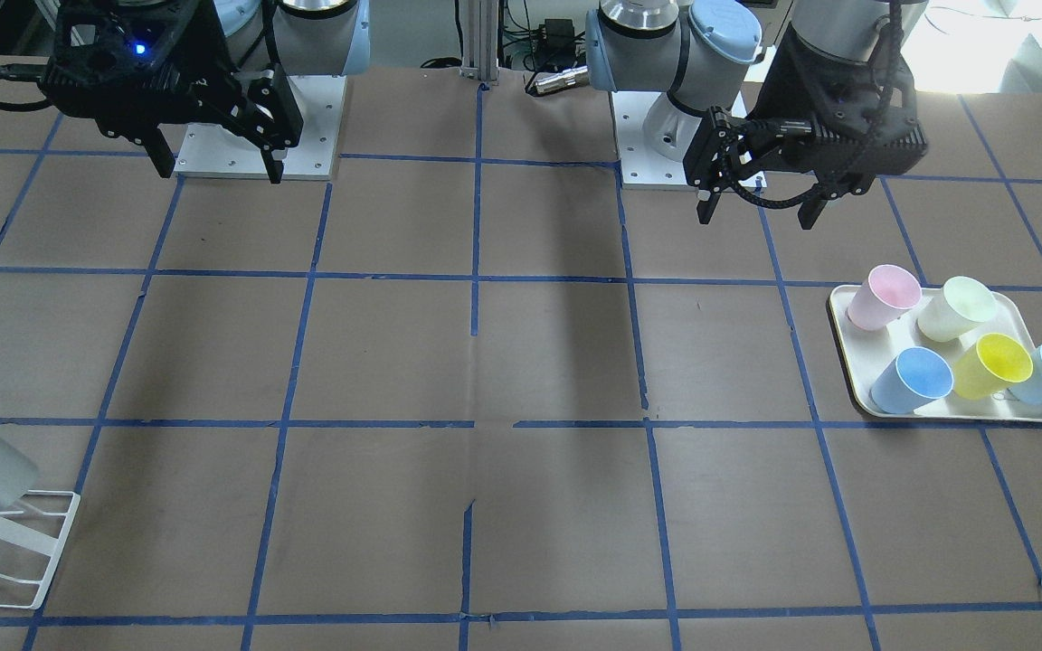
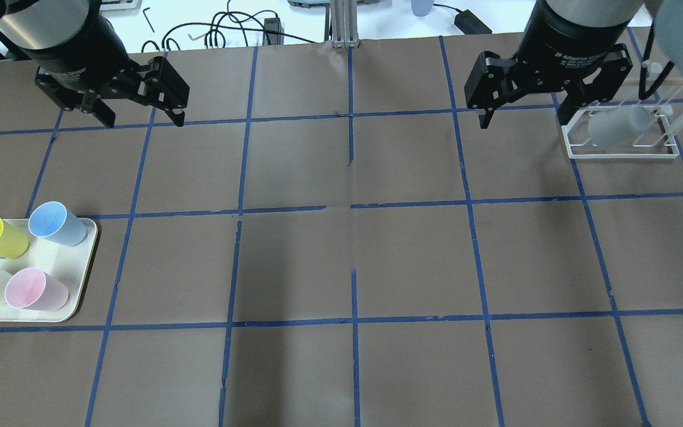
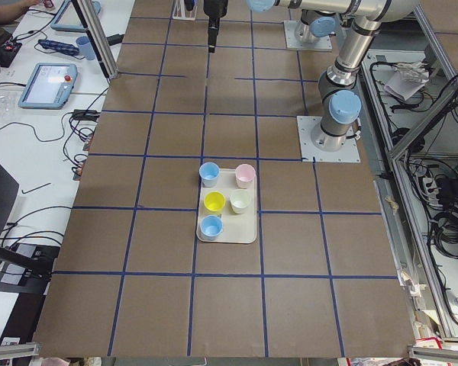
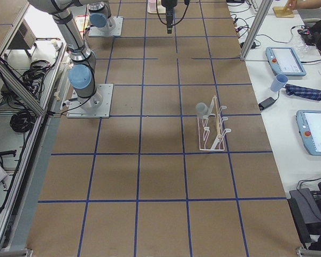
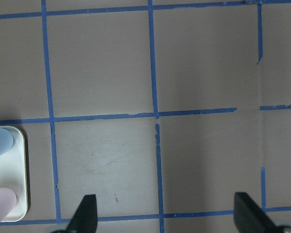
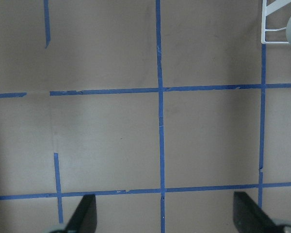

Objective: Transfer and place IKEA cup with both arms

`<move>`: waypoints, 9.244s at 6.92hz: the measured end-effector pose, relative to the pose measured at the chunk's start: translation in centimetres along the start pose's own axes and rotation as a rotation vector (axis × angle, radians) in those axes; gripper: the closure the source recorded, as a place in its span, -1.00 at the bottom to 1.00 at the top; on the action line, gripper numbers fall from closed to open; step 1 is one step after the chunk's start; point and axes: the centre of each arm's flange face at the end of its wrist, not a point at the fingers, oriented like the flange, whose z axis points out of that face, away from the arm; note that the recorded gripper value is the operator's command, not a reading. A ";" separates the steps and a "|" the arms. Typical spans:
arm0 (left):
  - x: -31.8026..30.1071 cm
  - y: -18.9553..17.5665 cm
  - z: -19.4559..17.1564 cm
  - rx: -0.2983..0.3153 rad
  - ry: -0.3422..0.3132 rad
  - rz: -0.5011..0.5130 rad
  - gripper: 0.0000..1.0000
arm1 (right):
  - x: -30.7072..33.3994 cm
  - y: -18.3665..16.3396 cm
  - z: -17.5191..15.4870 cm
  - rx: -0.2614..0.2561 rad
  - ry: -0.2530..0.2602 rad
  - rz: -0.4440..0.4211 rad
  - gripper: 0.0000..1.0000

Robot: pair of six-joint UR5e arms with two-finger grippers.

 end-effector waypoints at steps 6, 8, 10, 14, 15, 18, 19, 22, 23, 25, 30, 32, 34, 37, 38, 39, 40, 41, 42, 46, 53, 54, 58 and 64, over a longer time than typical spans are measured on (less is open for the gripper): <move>-0.1 -0.1 0.1 0.003 0.003 -0.001 -1.00 | 3.0 -1.0 0.1 0.003 0.010 0.049 -1.00; -0.1 -0.1 0.3 0.001 0.004 -0.002 -1.00 | 8.3 -2.2 0.2 -0.001 0.010 0.075 -1.00; -0.1 0.0 0.3 0.000 0.005 -0.002 -1.00 | 14.4 -2.9 0.2 0.000 0.013 0.048 -1.00; -0.2 0.0 0.4 0.000 0.008 -0.005 -1.00 | 25.2 -3.6 1.1 0.025 -0.025 -0.027 -1.00; -0.2 -0.1 0.4 0.000 0.009 -0.006 -1.00 | 27.4 -4.6 2.6 0.030 -0.054 -0.081 -1.00; -0.3 -0.1 0.3 0.002 0.010 -0.007 -1.00 | 31.5 -9.6 9.6 0.040 -0.084 -0.167 -1.00; -0.3 -0.1 0.3 0.002 0.010 -0.007 -1.00 | 32.4 -11.5 12.9 0.040 -0.099 -0.171 -1.00; -0.3 -0.2 0.3 0.001 0.010 -0.008 -1.00 | 33.5 -13.9 19.3 0.020 -0.141 -0.180 -0.98; -0.3 -0.1 0.4 0.000 0.010 -0.007 -1.00 | 33.5 -14.3 20.6 0.017 -0.145 -0.182 -0.98; -0.3 -0.1 0.4 0.000 0.010 -0.007 -1.00 | 33.2 -14.7 22.4 0.018 -0.144 -0.190 -0.98; -0.2 -0.1 0.4 0.001 0.013 -0.007 -1.00 | 33.4 -15.4 25.4 0.025 -0.141 -0.199 -0.99; -0.2 -0.1 0.3 0.001 0.013 -0.007 -1.00 | 33.4 -15.6 26.0 0.020 -0.146 -0.198 -0.85; -0.2 -0.1 0.3 0.001 0.013 -0.007 -1.00 | 33.4 -15.6 26.0 0.023 -0.145 -0.196 -0.48; -0.2 -0.1 0.3 0.001 0.013 -0.007 -1.00 | 33.2 -15.7 25.8 0.025 -0.145 -0.197 -0.24; -0.2 -0.1 0.4 0.000 0.013 -0.007 -1.00 | 33.1 -15.7 25.8 0.025 -0.145 -0.197 -0.19; -0.2 -0.1 0.4 0.000 0.013 -0.007 -1.00 | 33.1 -15.7 25.7 0.026 -0.143 -0.197 -0.04; -0.2 -0.1 0.4 0.000 0.013 -0.007 -1.00 | 33.1 -15.8 25.5 0.027 -0.142 -0.197 0.08; -0.2 -0.1 0.4 0.000 0.013 -0.007 -1.00 | 33.1 -15.8 25.2 0.027 -0.140 -0.198 0.08; -0.3 -0.1 0.3 0.002 0.013 -0.007 -1.00 | 33.1 -15.8 24.9 0.028 -0.138 -0.199 0.08; -0.3 -0.2 0.1 0.007 0.015 -0.009 -1.00 | 32.1 -12.9 18.2 -0.002 -0.131 -0.195 0.08; 0.3 0.1 0.4 0.001 0.093 -0.013 -1.00 | 28.3 -2.4 -0.3 -0.105 -0.032 -0.164 0.07; 0.5 0.3 0.5 -0.002 0.130 -0.015 -1.00 | 27.6 -1.1 -1.4 -0.121 -0.048 -0.163 0.08; -2.0 0.0 0.6 -0.028 0.475 -0.111 -1.00 | 23.5 0.7 -0.5 -0.191 -0.403 -0.112 0.10; 0.7 -0.1 6.1 -0.008 1.300 -0.263 -1.00 | 18.1 0.1 1.5 -0.336 -1.101 0.333 0.06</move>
